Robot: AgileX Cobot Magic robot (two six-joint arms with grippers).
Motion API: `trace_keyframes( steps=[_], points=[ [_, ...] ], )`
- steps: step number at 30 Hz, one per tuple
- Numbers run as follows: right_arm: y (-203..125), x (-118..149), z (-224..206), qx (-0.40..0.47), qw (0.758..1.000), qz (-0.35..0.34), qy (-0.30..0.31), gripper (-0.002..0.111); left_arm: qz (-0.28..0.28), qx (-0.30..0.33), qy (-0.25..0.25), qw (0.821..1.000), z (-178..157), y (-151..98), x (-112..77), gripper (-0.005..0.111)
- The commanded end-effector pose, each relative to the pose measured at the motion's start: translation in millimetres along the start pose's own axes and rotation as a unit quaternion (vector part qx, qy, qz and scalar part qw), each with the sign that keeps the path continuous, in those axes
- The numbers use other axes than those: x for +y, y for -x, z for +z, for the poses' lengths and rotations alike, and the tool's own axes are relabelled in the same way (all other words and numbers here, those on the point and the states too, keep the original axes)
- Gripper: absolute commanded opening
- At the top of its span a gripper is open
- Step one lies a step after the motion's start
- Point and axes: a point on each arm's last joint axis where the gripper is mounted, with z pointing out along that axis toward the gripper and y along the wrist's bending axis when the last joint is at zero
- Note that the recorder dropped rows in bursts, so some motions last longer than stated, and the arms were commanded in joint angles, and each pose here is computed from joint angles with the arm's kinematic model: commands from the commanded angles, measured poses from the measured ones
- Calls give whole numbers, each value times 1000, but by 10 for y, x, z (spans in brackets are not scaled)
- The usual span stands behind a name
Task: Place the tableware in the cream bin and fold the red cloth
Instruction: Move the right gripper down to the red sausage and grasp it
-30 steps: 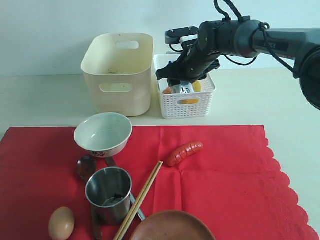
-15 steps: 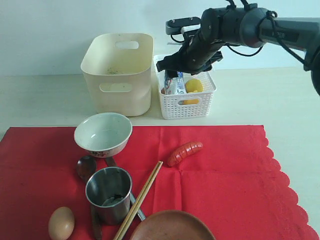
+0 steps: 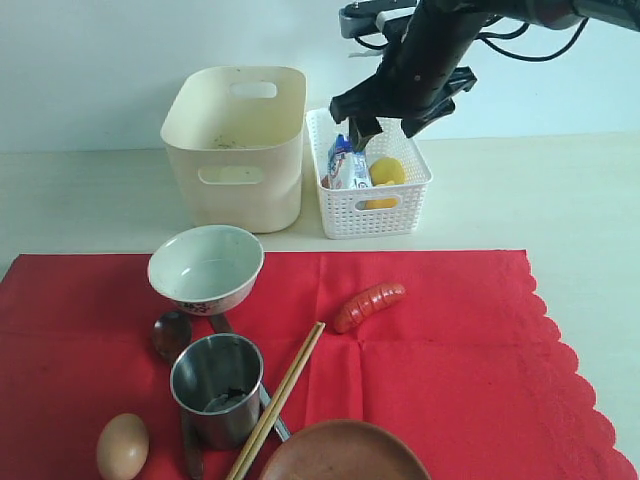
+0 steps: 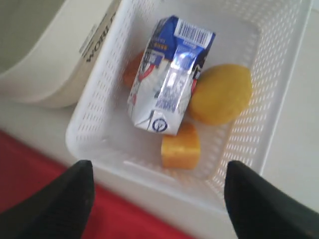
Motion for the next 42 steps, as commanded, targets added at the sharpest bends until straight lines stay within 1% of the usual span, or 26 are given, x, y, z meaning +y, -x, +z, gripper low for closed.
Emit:
trace_keyframes(
  steps=[1, 6, 13, 18, 21, 25, 28, 30, 32, 35, 40, 42],
  points=[
    [-66, 72, -209, 35, 998, -13, 42, 70, -5, -7, 1, 1000, -1, 5, 1, 0],
    [-223, 127, -311, 57, 996, -14, 66, 70, -5, -7, 1, 1000, -1, 5, 1, 0],
    [-541, 143, -390, 75, 995, -19, 67, 70, -5, -7, 1, 1000, -1, 5, 1, 0],
    [-751, 184, -479, 83, 993, -43, 73, 70, -5, -7, 1, 1000, -1, 5, 1, 0],
    [-852, 231, -511, 89, 989, -69, 99, 70, -5, -7, 1, 1000, -1, 5, 1, 0],
    [-928, 319, -484, 102, 977, -108, 156, 70, -5, -7, 1, 1000, -1, 5, 1, 0],
    [-974, 353, -420, 106, 970, -127, 180, 70, -5, -7, 1, 1000, -1, 5, 1, 0],
    [-999, 353, -362, 112, 965, -146, 186, 70, -5, -7, 1, 1000, -1, 5, 1, 0],
    [-1024, 351, -287, 120, 957, -177, 195, 70, -5, -7, 1, 1000, -1, 5, 1, 0],
    [-1053, 346, -184, 119, 938, -251, 208, 70, -5, -7, 1, 1000, -1, 5, 1, 0],
    [-1080, 363, -53, 94, 891, -374, 241, 70, -5, -7, 1, 1000, -1, 5, 1, 0],
    [-1099, 370, -8, 91, 874, -405, 253, 70, -5, -7, 1, 1000, -1, 5, 1, 0]
  ],
)
